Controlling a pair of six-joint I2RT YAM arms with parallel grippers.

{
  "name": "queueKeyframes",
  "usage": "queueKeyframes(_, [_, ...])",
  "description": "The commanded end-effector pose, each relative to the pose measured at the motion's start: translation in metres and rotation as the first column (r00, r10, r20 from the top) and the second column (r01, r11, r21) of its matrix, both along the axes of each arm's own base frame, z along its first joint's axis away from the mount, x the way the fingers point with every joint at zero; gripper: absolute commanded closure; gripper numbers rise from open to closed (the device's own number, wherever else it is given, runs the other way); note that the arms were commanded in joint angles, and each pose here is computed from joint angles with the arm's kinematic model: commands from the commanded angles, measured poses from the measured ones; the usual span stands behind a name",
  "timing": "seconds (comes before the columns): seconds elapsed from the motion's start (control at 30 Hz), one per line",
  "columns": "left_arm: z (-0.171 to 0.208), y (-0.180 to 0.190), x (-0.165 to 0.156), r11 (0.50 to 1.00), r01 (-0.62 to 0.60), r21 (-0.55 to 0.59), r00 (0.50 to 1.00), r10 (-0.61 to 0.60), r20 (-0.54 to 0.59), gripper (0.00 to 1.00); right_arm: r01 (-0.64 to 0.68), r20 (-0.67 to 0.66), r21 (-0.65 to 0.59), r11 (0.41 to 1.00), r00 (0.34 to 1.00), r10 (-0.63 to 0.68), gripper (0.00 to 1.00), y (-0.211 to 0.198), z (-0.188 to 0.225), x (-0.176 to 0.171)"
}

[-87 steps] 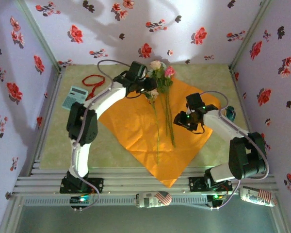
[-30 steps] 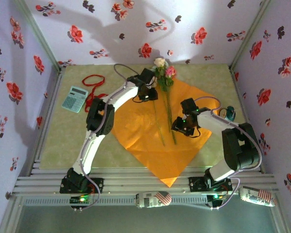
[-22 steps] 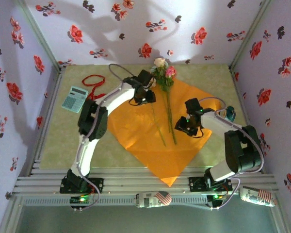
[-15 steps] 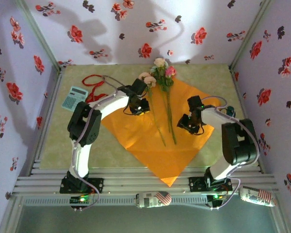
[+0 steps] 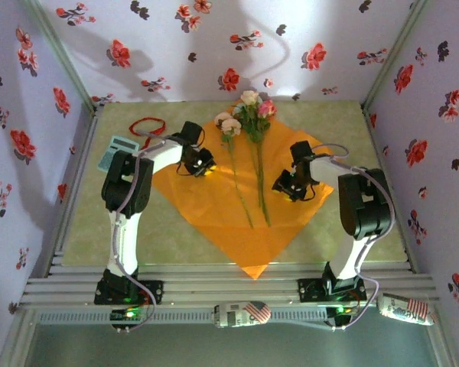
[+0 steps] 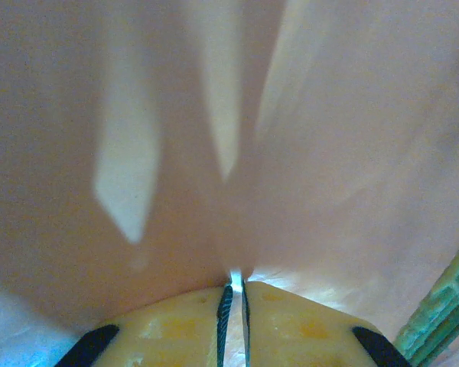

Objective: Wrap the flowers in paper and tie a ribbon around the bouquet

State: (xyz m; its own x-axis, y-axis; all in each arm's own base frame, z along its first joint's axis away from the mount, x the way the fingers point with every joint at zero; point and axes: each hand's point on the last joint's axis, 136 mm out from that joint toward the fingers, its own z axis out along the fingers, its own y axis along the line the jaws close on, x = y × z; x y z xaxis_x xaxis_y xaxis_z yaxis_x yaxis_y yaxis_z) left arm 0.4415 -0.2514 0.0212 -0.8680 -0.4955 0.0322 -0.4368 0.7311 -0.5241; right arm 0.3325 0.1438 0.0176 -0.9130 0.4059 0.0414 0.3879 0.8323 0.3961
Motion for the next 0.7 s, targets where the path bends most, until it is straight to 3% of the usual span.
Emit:
queueKeyframes(0.0, [-0.028,0.039,0.02,0.993,-0.054,0.102,0.998,0.055,-0.007,0.83,0.008,-0.009,-0.053,0.999,1.0,-0.008,0.6,-0.002,-0.031,0.011])
queueKeyframes(0.1, [-0.013,0.031,0.029,0.996,-0.031,0.086,0.999,0.029,0.029,0.77,0.008,-0.015,-0.06,0.998,1.0,-0.009,0.6,-0.003,-0.028,0.013])
queueKeyframes(0.2, [0.018,0.024,0.029,0.994,-0.018,0.107,0.997,0.01,0.074,0.58,0.016,0.0,-0.056,0.998,1.0,-0.016,0.59,-0.003,-0.018,0.009])
queueKeyframes(0.27, [0.044,0.021,0.019,0.991,-0.01,0.137,0.994,-0.005,0.108,0.53,0.012,0.022,-0.045,0.999,1.0,-0.011,0.57,0.001,-0.008,0.006])
queueKeyframes(0.4, [0.073,0.014,-0.038,0.985,0.016,0.169,0.998,-0.027,0.062,0.51,-0.022,0.089,-0.055,0.998,0.996,0.027,0.52,0.007,0.021,-0.003])
queueKeyframes(0.57, [0.046,0.021,-0.131,0.995,-0.001,0.104,0.985,0.019,-0.17,0.53,-0.085,0.092,-0.073,0.994,0.992,0.091,0.54,0.01,0.036,-0.035])
queueKeyframes(0.67, [0.038,0.04,-0.168,0.992,-0.04,0.121,0.965,0.07,-0.252,0.49,-0.159,0.074,-0.081,0.984,0.983,0.165,0.52,0.019,0.035,-0.063])
